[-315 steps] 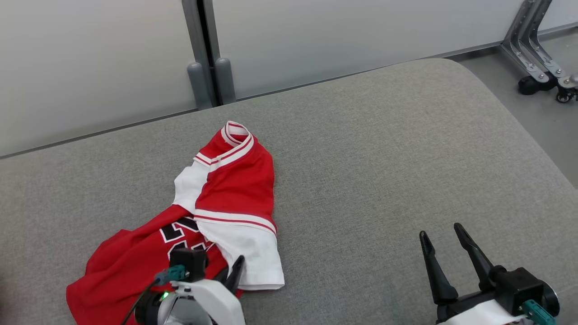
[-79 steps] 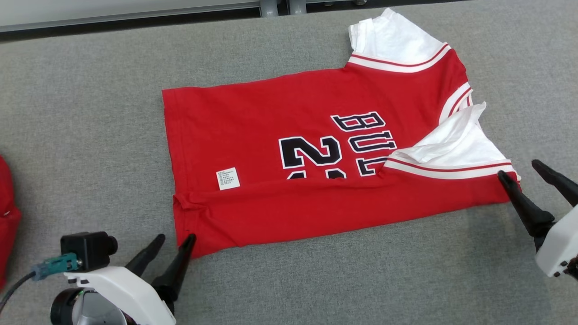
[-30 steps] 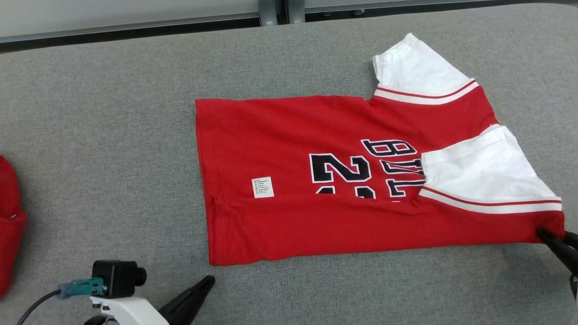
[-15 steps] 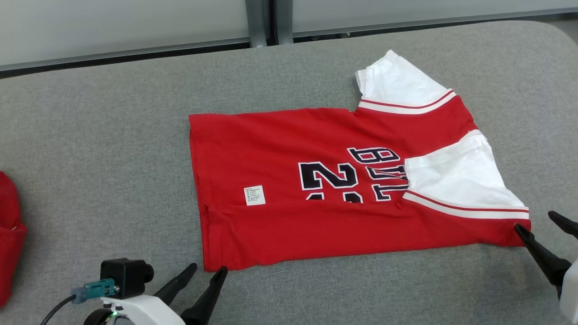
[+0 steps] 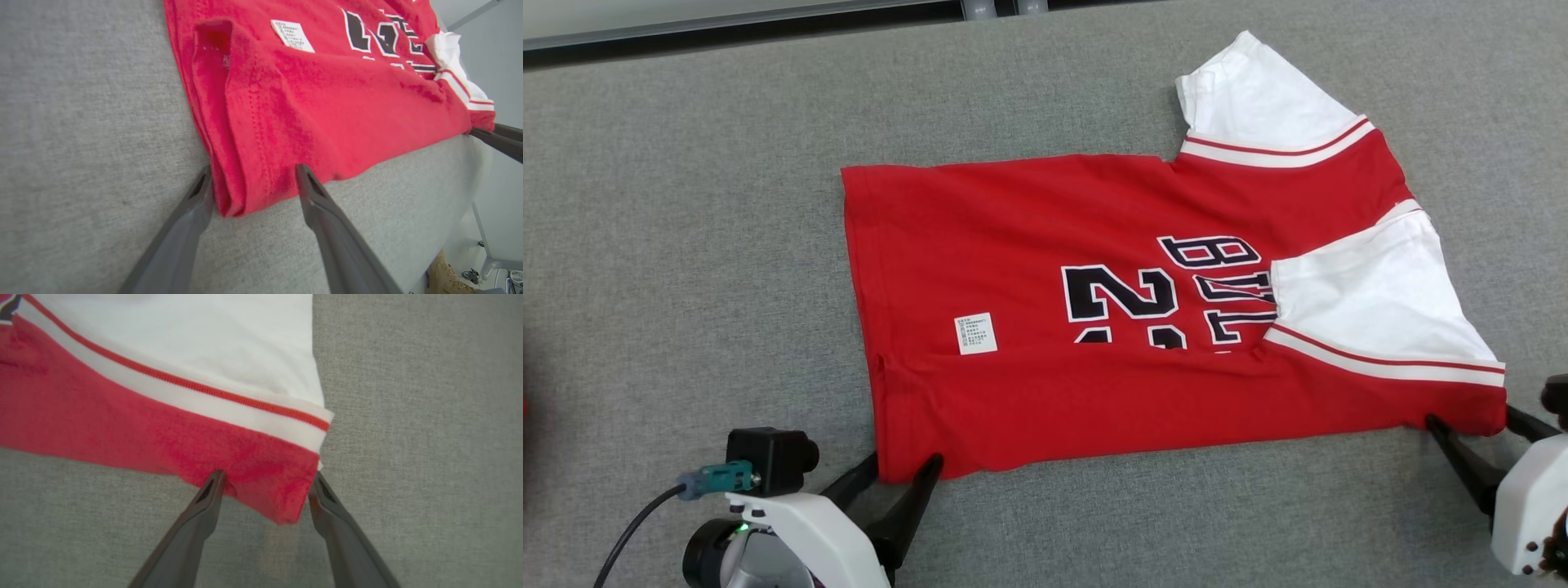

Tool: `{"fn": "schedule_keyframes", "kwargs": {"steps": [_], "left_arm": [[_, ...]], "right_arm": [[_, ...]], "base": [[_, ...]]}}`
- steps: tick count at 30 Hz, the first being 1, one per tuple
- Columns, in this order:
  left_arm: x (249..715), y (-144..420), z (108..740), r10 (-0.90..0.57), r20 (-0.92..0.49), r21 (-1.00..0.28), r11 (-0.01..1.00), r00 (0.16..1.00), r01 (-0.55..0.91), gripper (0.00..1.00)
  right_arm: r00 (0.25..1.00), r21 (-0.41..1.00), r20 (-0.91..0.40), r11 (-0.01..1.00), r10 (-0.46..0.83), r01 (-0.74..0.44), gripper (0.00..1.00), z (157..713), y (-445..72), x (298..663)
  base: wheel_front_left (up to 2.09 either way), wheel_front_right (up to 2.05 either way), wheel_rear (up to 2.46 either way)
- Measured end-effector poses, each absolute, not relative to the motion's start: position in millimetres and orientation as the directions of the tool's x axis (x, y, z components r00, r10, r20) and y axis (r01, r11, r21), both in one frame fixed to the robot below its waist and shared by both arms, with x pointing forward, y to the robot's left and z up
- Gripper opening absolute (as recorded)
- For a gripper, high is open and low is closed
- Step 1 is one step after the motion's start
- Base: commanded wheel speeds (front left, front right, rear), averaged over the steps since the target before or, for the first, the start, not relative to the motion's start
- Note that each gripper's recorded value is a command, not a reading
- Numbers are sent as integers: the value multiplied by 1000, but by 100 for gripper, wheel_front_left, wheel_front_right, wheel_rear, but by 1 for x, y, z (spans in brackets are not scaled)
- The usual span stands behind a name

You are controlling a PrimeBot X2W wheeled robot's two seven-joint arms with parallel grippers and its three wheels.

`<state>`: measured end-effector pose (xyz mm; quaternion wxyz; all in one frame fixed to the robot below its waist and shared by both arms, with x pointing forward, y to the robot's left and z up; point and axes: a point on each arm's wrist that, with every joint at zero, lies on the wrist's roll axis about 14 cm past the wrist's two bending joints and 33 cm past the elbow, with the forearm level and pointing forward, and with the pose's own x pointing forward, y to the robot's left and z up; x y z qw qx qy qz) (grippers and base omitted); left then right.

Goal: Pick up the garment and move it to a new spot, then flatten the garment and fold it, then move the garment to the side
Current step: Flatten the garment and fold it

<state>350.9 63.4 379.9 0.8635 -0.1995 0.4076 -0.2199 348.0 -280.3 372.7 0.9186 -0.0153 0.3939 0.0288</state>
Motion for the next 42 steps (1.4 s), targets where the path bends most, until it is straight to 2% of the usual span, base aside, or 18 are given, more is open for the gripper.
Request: {"fn": "schedule_keyframes", "kwargs": {"steps": [1, 2, 3, 4, 5, 9, 13, 17, 19, 20, 21, 22, 23, 24, 28, 31, 36, 42], "left_arm": [[351, 63, 380, -542, -616, -524, 824, 571, 217, 21], [350, 62, 380, -547, -615, -529, 820, 568, 217, 0], [348, 60, 381, -559, -613, -540, 812, 558, 220, 0], [344, 57, 381, -572, -613, -547, 805, 545, 229, 0], [341, 56, 382, -576, -612, -552, 802, 542, 230, 0], [327, 52, 389, -595, -599, -573, 786, 536, 231, 0], [319, 61, 406, -583, -569, -570, 788, 579, 234, 0], [298, 72, 427, -564, -537, -587, 784, 627, 203, 0], [285, 74, 429, -561, -545, -598, 781, 624, 180, 0], [280, 76, 427, -552, -554, -606, 781, 624, 153, 0], [277, 76, 424, -544, -562, -612, 780, 624, 129, 31], [275, 74, 422, -544, -569, -615, 779, 616, 121, 78], [273, 71, 419, -548, -573, -618, 777, 609, 118, 78], [271, 68, 417, -551, -579, -622, 775, 601, 112, 100], [274, 76, 405, -490, -624, -565, 821, 609, 82, 100], [295, 104, 403, -387, -644, -449, 890, 660, 84, 100], [354, 110, 432, -382, -557, -403, 901, 738, 163, 100], [435, 94, 433, -423, -521, -366, 895, 741, 254, 100]], "right_arm": [[688, -5, -724, 998, 41, -65, 100, 373, -280, 348], [681, 2, -731, 997, 50, -71, 100, 370, -277, 347], [678, 11, -732, 997, 59, -75, 76, 369, -274, 348], [677, 25, -732, 997, 71, -77, 27, 368, -271, 347], [676, 43, -732, 996, 81, -72, 0, 368, -269, 347], [683, 42, -726, 996, 81, -74, 0, 374, -274, 343], [704, 37, -704, 995, 92, -93, 0, 389, -279, 339], [650, 47, -748, 988, 134, -149, 0, 394, -278, 315], [629, 53, -763, 985, 146, -164, 0, 395, -278, 312], [617, 56, -772, 984, 151, -171, 5, 394, -277, 310], [602, 66, -783, 983, 157, -171, 31, 391, -276, 308], [583, 75, -796, 983, 162, -170, 72, 387, -274, 305], [567, 82, -806, 982, 167, -172, 72, 383, -272, 303], [554, 88, -815, 981, 172, -175, 100, 380, -270, 302], [568, 47, -807, 976, 162, -212, 100, 388, -272, 311], [640, 52, -745, 972, 191, -230, 100, 416, -267, 336], [795, -64, -575, 958, 193, -278, 100, 488, -270, 410], [828, -162, -530, 937, 183, -311, 100, 499, -259, 501]], "base": [[0, 0, 0], [0, 0, 0], [0, 0, 0], [0, 0, 0], [0, 0, 0], [0, 0, 0], [0, 0, 0], [0, 0, 0], [0, 0, 0], [0, 0, 0], [0, 0, 0], [0, 0, 0], [0, 0, 0], [0, 0, 0], [0, 0, 0], [0, 0, 0], [0, 0, 0], [0, 0, 0]]}}
